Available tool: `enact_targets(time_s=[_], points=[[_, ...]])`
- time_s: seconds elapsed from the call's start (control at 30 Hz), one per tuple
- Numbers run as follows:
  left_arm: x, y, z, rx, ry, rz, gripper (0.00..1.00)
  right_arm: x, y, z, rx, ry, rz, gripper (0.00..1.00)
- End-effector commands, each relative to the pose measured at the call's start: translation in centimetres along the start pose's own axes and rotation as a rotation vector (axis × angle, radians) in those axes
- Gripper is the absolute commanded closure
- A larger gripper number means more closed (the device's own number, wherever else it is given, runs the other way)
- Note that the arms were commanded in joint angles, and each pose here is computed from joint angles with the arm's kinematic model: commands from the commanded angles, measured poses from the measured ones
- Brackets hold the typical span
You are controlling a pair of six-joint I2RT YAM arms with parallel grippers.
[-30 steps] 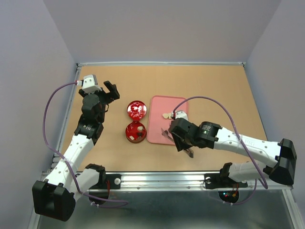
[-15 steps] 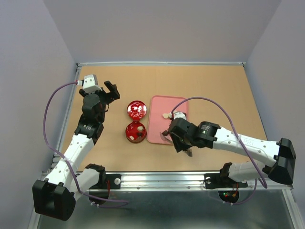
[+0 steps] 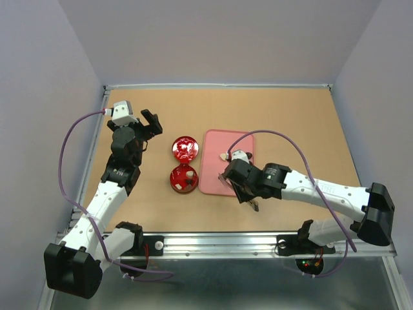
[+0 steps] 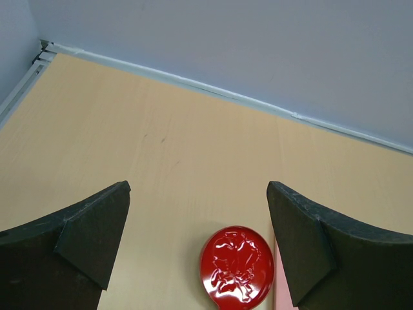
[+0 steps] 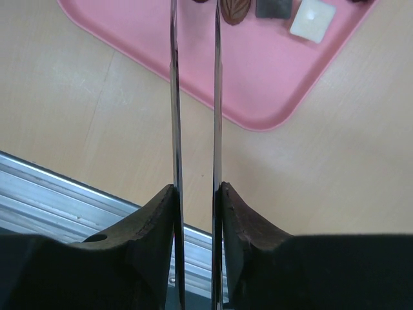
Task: Pack the chocolate
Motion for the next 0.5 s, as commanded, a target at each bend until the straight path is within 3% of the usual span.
enact_targets(time_s=[0.0,0.27,0.47], points=[[0.1,-1.7,-3.1,0.026,-0.080,0.046,0.01,2.2,0.2,-5.3,-0.017,-0.182,0.009,0.76],[0.3,-1.8,-3.3,0.028,-0.084,0.048,0.01,3.4,1.7,-9.0,0.035,-0.300,-0.067,0.76],[0.3,-1.8,-3.4,0.031,-0.088,0.045,0.01,4.5,4.8,-10.6,0.082,-0.362,-0.233,0.76]])
Point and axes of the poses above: each gripper's point midway between its finger pads, its own x axis back along the fingers, its own y axis along the line the jaws close on, z = x × y, the point moved 3 cm from there along x, back along the fingers, and after that the axes turned 9 degrees about x, right-handed, at the moved point
